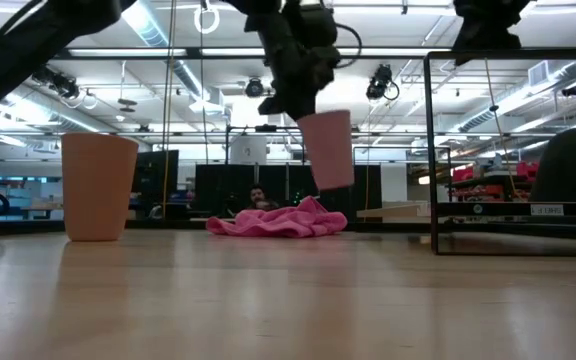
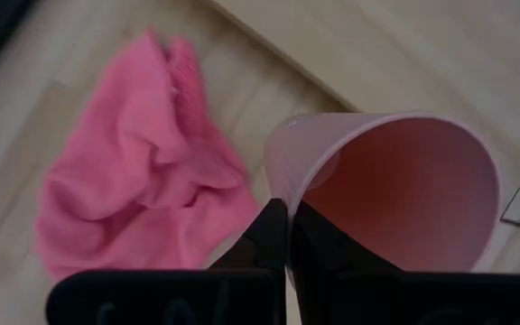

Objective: Stack small to large cups/mugs on shelf
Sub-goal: Put the pink cup on the shelf

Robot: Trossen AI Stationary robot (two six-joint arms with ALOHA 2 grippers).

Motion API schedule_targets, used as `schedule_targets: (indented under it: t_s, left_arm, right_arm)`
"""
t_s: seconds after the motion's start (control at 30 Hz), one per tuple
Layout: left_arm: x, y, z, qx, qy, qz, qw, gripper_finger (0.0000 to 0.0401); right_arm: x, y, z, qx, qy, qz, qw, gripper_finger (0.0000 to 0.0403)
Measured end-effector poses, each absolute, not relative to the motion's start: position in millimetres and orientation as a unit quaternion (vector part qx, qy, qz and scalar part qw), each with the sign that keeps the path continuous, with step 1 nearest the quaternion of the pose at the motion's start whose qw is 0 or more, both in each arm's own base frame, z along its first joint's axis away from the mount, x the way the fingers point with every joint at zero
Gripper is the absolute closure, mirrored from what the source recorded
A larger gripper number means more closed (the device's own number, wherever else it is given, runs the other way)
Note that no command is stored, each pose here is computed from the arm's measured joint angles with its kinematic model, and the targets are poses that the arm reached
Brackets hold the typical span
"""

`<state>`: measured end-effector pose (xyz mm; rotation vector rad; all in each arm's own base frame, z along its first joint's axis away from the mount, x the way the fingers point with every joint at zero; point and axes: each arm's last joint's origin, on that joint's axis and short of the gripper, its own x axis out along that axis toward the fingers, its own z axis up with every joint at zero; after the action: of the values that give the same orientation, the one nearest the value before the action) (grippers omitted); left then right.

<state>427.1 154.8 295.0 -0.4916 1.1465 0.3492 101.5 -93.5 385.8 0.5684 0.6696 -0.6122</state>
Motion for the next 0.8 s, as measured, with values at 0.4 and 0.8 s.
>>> schedule_targets:
  t_s: [0.4,0.8]
  left_arm:
    - [443,158,256,-0.233,0.566,0.162,0.774,0.0391]
    - [448,158,249,-0.234,0.566,0.157,0.775,0.0391]
  right_arm:
    - [115,-98,377,0.270,0.361,-0.265,0.852,0.0295]
    - [140,-91,370,0.253,0.400,-0.211,0.855,0.0295]
